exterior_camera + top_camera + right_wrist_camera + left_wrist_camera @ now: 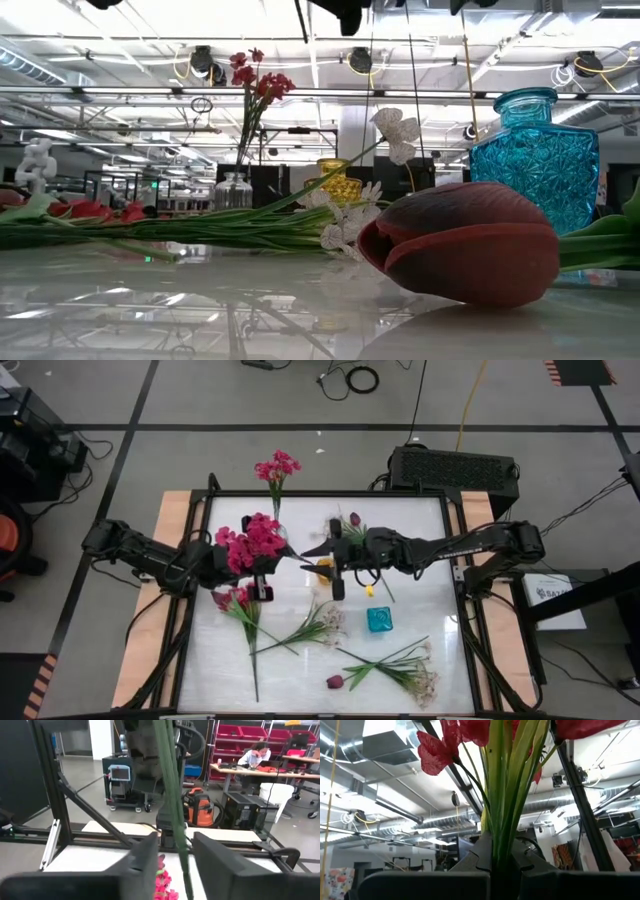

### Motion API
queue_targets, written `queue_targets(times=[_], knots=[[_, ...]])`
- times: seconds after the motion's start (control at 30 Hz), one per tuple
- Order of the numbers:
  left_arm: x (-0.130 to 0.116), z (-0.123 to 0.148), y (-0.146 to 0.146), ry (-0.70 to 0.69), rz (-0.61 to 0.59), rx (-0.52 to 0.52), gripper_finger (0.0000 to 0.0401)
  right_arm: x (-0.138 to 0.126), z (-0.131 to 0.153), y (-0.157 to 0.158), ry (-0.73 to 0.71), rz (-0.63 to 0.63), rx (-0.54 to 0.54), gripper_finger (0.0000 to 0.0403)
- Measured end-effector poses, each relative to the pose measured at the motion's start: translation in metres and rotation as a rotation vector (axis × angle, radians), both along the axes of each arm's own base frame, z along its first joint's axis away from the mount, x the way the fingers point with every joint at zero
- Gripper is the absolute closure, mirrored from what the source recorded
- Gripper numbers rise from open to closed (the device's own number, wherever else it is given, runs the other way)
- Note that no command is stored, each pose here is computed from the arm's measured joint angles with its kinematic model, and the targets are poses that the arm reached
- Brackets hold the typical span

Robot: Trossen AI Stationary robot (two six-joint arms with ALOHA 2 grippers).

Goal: Sort flowers into vase by color
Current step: Put the right pink flower into the transparent vase

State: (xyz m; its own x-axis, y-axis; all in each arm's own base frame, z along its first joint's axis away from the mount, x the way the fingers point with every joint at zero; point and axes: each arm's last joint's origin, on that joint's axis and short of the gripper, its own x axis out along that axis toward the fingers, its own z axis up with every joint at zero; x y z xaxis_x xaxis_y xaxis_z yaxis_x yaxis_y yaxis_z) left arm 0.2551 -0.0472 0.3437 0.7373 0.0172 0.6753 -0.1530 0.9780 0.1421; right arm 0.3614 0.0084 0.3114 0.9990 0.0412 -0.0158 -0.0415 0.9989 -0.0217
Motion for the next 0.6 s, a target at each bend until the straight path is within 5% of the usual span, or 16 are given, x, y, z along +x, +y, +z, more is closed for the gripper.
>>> queue_targets(times=[0.17,0.3,0.6], knots=[[-0.0001,0.0001,0.0000,0.000,0.002,-0.002,0.0385,-0.0002,0.0000,-0.0006,0.001,0.002,-0.005,0.0388],[0.0008,-0.0013,0.0007,0.044,0.024,-0.019,0.0352,-0.0006,-0.0017,-0.0009,0.023,-0.003,0.014,0.0389],[-0.0052,-0.0058,0.0047,0.310,0.073,-0.074,0.0195,-0.0012,-0.0050,-0.0076,0.088,-0.025,0.032,0.0399]])
